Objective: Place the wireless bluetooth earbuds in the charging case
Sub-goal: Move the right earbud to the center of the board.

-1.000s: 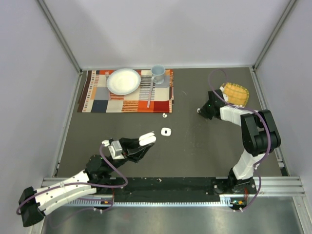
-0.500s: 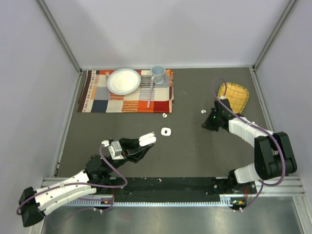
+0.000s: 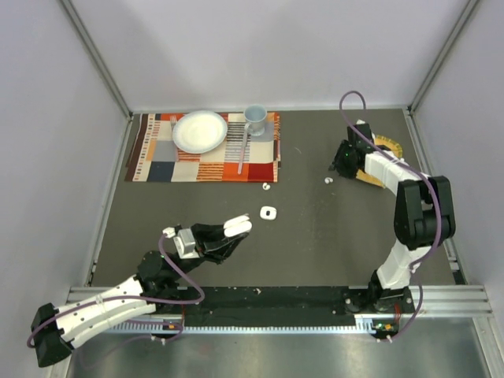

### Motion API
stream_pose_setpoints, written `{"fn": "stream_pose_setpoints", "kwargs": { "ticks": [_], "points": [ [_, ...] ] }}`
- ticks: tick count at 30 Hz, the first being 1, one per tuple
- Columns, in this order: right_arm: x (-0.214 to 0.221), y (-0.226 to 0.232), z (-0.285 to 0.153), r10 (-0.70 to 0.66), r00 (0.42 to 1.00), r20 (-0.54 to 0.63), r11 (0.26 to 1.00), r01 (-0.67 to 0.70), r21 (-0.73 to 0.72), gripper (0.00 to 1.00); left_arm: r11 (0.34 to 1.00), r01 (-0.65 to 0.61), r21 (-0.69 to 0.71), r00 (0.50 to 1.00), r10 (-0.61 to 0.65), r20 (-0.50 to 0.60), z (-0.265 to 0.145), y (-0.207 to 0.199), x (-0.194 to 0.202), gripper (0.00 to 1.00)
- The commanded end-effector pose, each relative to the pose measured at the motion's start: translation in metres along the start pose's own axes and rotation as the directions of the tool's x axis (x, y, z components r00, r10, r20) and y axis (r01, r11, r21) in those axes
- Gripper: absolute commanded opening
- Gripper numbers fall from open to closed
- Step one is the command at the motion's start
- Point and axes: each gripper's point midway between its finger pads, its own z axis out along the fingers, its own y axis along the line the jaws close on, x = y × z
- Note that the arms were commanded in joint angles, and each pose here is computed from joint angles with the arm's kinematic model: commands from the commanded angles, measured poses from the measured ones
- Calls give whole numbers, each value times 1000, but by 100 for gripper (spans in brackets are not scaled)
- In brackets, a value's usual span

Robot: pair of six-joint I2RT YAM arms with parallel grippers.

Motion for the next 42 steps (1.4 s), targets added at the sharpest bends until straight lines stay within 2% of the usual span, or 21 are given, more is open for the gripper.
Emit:
{"fn": "stream_pose_setpoints", "kwargs": {
  "ticks": [1, 18, 22, 23, 33, 34, 42],
  "points": [
    [0, -17, 21, -27, 997, -68, 999, 30, 45, 41, 1000, 7, 26, 998, -8, 57, 4, -6, -20, 0],
    [35, -22, 46, -63, 982, -178, 998, 59, -27, 33, 1000, 14, 26, 999, -15, 40, 3, -6, -16, 0],
    [46, -26, 47, -68, 980, -188, 997, 62, -38, 27, 999, 19, 27, 999, -20, 35, 3, -6, -14, 0],
    [47, -25, 48, -71, 981, -181, 997, 64, -45, 21, 999, 19, 26, 999, -20, 37, 3, -6, -15, 0],
    [56, -19, 34, -70, 983, -172, 992, 50, -120, 6, 999, 26, 28, 999, -27, 29, 2, -7, -12, 0],
    [58, -19, 31, -70, 983, -169, 990, 48, -130, 1, 999, 26, 28, 999, -27, 24, 2, -7, -11, 0],
    [66, -18, 18, -68, 989, -134, 983, 43, -180, 0, 999, 34, 31, 999, -35, 24, 1, -7, -10, 0]
  ]
}}
